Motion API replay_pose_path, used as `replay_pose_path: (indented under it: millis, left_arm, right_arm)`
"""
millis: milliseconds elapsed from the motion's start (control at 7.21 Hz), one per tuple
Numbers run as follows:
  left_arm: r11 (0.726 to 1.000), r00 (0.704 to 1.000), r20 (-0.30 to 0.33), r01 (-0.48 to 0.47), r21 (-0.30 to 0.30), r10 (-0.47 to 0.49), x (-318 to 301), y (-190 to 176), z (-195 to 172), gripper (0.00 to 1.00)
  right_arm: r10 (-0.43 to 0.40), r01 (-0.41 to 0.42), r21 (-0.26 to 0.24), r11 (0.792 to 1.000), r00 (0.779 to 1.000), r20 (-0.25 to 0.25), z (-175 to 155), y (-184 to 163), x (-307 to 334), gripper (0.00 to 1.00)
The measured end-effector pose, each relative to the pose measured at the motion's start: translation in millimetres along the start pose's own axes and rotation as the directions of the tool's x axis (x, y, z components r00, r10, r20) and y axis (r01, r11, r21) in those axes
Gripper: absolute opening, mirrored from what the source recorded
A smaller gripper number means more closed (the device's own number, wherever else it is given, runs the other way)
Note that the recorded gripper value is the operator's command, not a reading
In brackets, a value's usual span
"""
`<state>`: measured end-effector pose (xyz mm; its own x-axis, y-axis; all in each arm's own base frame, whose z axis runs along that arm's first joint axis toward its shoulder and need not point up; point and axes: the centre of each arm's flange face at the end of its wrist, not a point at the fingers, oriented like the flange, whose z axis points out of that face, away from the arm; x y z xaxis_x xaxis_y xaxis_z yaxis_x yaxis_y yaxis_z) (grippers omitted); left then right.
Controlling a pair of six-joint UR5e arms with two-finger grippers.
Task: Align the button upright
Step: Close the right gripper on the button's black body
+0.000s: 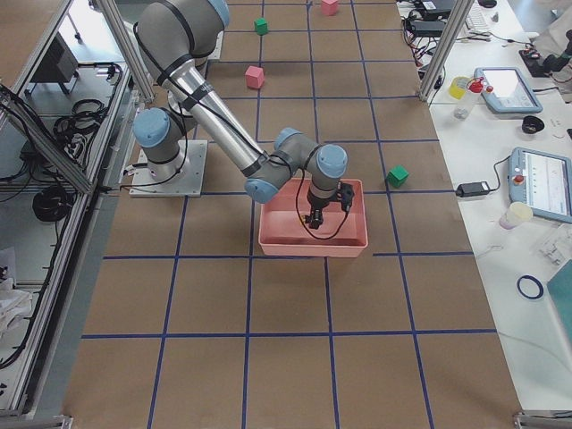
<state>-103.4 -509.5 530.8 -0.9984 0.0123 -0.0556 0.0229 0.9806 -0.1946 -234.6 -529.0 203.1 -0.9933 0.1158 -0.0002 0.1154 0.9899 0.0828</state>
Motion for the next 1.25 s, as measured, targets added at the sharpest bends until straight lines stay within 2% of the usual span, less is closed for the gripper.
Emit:
replay_pose_path:
  millis: [416, 832, 1249]
  left_arm:
    - [1.000, 1.000, -0.002, -0.001, 0.001, 0.001, 0, 1, -1, 1.00]
    - [1.000, 0.999, -0.047, 0.001, -0.003, -0.001, 5, 2, 0, 1.00]
    - [1.000, 0.998, -0.057, 0.001, -0.006, -0.002, 6, 3, 0, 1.00]
  right_arm:
    - [0.001, -0.002, -0.010, 1.000, 1.000, -0.016, 0, 1, 2, 0.91]
    - [0.014, -0.014, 0.028, 1.000, 1.000, 0.011, -2, -3, 0, 0.91]
    - [0.015, -0.015, 0.071, 0.997, 1.000, 0.005, 3, -10, 2, 0.91]
